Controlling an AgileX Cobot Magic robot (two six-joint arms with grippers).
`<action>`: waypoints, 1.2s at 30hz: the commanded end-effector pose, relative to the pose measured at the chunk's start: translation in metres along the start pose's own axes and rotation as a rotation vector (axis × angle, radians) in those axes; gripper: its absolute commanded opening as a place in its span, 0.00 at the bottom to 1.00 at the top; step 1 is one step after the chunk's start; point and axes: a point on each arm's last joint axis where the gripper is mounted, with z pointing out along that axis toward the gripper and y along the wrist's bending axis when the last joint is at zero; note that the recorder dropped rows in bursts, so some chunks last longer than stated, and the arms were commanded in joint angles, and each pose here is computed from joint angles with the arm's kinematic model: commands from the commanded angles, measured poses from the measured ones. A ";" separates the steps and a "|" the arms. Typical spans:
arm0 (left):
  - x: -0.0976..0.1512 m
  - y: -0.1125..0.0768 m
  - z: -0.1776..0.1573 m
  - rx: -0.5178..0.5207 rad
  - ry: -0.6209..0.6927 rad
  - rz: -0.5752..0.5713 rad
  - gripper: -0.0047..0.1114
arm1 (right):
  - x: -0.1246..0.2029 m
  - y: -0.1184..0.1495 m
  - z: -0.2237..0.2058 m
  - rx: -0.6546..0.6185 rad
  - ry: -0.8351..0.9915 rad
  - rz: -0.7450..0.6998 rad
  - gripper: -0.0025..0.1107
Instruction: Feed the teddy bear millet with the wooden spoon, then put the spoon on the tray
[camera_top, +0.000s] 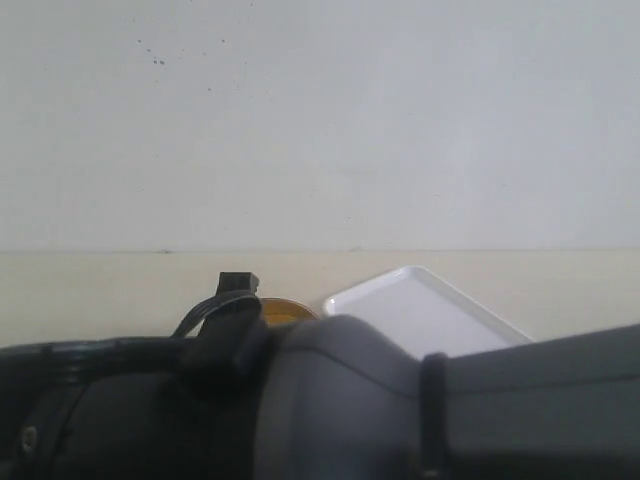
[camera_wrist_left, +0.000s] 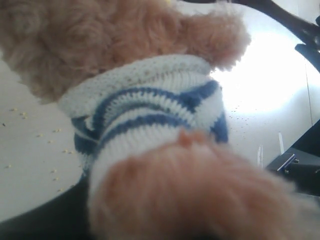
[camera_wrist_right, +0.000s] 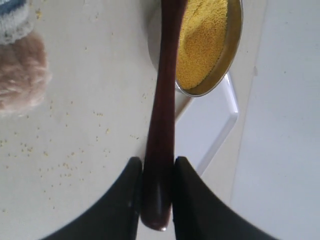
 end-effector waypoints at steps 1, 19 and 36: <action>0.000 -0.002 0.000 0.026 -0.001 -0.006 0.07 | 0.002 0.001 0.000 0.049 0.002 -0.011 0.02; 0.000 -0.002 0.000 0.026 -0.001 -0.006 0.07 | 0.000 0.005 -0.006 0.050 -0.016 0.031 0.02; 0.000 -0.002 0.000 0.026 -0.001 -0.006 0.07 | 0.018 -0.016 -0.004 -0.041 0.011 0.227 0.02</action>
